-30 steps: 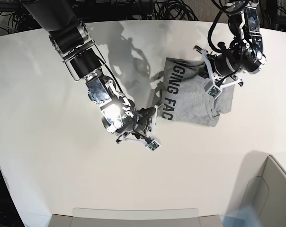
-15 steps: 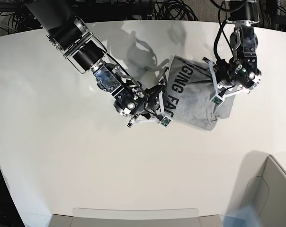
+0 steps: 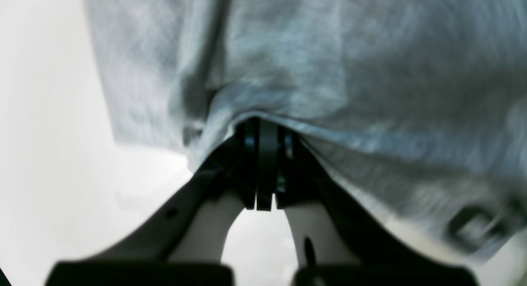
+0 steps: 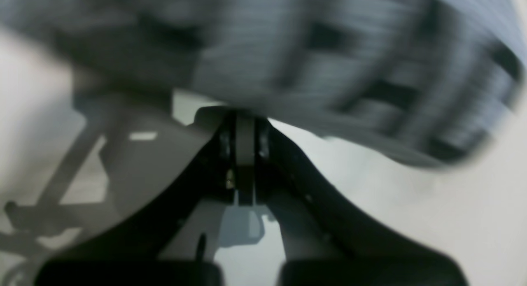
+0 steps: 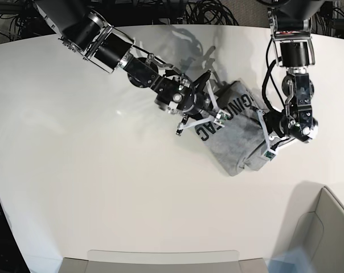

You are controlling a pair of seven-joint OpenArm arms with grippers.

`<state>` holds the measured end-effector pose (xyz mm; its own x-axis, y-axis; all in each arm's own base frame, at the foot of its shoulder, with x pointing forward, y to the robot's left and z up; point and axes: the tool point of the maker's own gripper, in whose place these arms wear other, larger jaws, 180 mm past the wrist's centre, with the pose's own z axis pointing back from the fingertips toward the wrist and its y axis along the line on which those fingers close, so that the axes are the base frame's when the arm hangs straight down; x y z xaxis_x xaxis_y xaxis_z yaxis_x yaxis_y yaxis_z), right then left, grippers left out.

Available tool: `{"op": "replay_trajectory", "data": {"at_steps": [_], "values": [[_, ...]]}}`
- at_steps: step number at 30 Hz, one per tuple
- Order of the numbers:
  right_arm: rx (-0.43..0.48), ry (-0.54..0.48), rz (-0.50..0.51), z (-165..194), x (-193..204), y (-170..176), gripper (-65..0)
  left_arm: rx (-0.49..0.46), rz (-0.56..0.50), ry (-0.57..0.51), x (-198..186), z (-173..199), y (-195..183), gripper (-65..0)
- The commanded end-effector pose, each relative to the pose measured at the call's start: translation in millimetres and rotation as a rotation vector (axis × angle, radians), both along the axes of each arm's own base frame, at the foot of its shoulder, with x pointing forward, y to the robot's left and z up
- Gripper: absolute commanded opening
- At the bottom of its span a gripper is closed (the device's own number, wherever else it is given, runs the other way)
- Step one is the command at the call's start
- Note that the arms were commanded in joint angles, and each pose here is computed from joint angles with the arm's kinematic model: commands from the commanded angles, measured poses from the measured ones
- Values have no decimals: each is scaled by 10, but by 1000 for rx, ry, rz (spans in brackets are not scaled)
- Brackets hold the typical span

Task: Fold the T-shirt properly
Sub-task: 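Grasp the bundle with both grippers and lift it, then carry the bundle with the left gripper and set it down beside the bin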

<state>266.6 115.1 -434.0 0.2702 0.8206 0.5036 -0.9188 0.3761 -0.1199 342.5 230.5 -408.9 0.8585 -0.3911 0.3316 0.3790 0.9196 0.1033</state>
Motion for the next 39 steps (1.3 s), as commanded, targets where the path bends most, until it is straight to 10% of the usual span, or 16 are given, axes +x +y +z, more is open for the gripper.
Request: {"op": "replay_trajectory", "data": {"at_steps": [1, 10, 21, 31, 39], "values": [[-36, 90, 57, -119, -278, -35, -650, -18, 0, -91, 272, 226, -18, -650], [87, 27, -4, 262, -266, -249, -650, -72, -7, -246, 792, 657, -148, -650], [220, -30, -481, 581, 252, -1350, -650, -188, 8, -478, 607, 1149, -682, -650], [120, -6, -535, 368, 76, -1845, -650, -239, -121, -313, -170, 524, -1342, -650], [130, 0, -531, 369, 61, -1801, -650, -160, -93, -99, -316, -119, -920, -650]]}}
